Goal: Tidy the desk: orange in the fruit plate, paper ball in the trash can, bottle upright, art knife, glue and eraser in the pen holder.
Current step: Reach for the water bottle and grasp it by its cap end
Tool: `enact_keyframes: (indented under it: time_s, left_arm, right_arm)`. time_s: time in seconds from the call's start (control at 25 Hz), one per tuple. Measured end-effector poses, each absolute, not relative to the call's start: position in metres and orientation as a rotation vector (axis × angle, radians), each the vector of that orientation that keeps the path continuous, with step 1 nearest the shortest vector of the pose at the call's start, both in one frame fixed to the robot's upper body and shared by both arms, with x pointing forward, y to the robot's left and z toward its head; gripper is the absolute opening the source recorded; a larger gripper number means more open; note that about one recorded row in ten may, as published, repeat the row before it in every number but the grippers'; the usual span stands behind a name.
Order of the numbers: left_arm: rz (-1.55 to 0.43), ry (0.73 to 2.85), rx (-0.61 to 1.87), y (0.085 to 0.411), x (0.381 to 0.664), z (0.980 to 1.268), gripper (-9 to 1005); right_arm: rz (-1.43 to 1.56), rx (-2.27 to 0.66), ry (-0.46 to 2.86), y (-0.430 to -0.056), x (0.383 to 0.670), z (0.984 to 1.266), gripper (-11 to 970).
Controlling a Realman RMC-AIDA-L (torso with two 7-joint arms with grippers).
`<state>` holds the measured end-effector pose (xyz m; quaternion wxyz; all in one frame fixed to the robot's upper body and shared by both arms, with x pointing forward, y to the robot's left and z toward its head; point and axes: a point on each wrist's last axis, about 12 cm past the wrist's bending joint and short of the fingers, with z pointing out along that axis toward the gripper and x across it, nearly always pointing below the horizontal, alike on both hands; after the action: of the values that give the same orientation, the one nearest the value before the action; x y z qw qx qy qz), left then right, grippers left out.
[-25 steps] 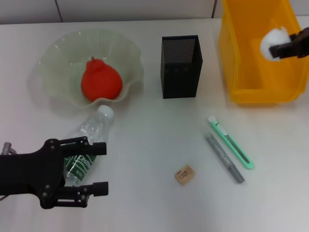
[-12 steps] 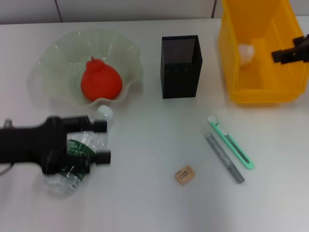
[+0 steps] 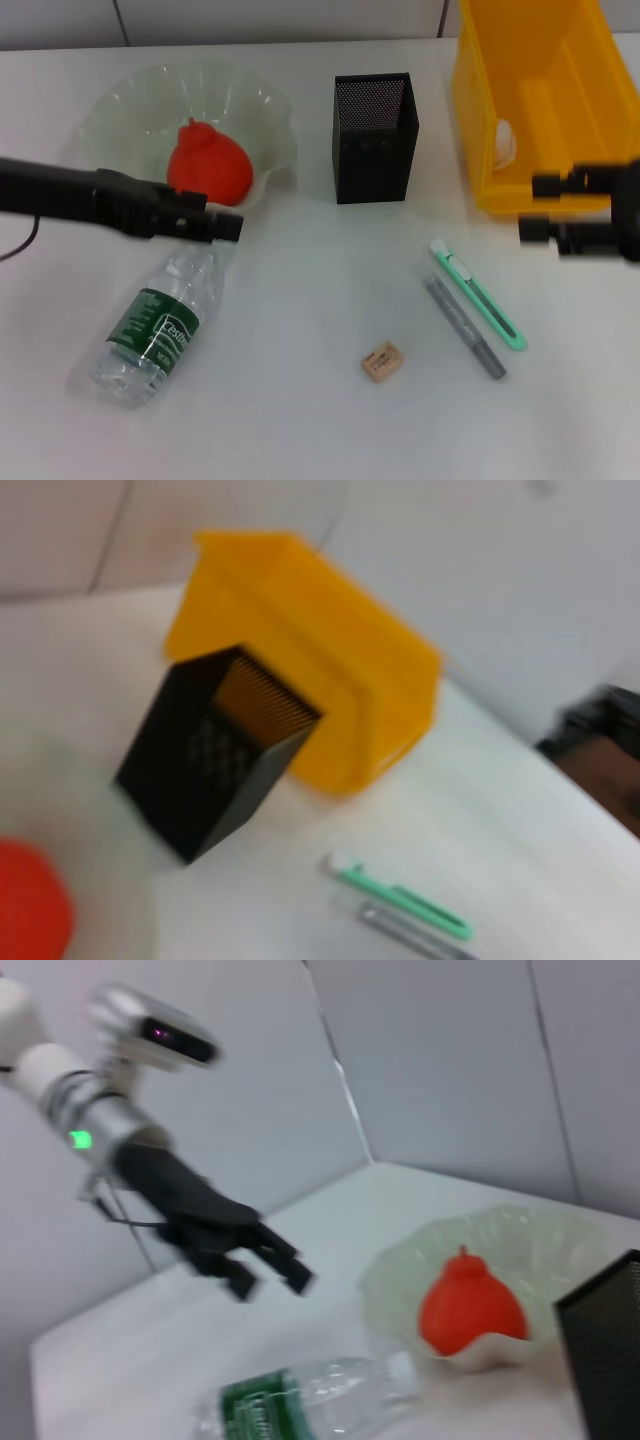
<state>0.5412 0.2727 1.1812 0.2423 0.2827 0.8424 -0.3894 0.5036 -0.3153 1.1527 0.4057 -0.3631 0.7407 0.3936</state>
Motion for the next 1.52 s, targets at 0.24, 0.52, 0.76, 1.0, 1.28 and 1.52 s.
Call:
enact_keyframes:
  time_s: [0.24,0.52,0.76,1.0,1.28,1.52]
  left_arm:
    - [-0.851,2.583,0.623,0.251,0.567,1.179,799]
    - [-0.744,2.660,0.548,0.237,0.575,1.164,799]
    - [-0.694,2.661,0.551,0.231,0.574,1.153,799]
    - [-0.656,2.656,0.555,0.233,0.570,1.146,798]
    - [-0.624,2.653,0.546,0.237,0.569,1.141,798]
    - [-0.550,2.646,0.547,0.239,0.571,1.136,798]
  right_arm:
    - [1.092,-0.980,1.698,-0.315,0.483,1.110,665]
    - [1.100,-0.985,1.641,-0.311,0.472,1.085,665]
    - [1.103,-0.979,1.648,-0.310,0.472,1.083,664]
    - [1.102,-0.978,1.649,-0.310,0.473,1.082,664]
    - [1.104,-0.964,1.655,-0.309,0.474,1.080,664]
    - [1.093,-0.943,1.675,-0.309,0.475,1.076,664]
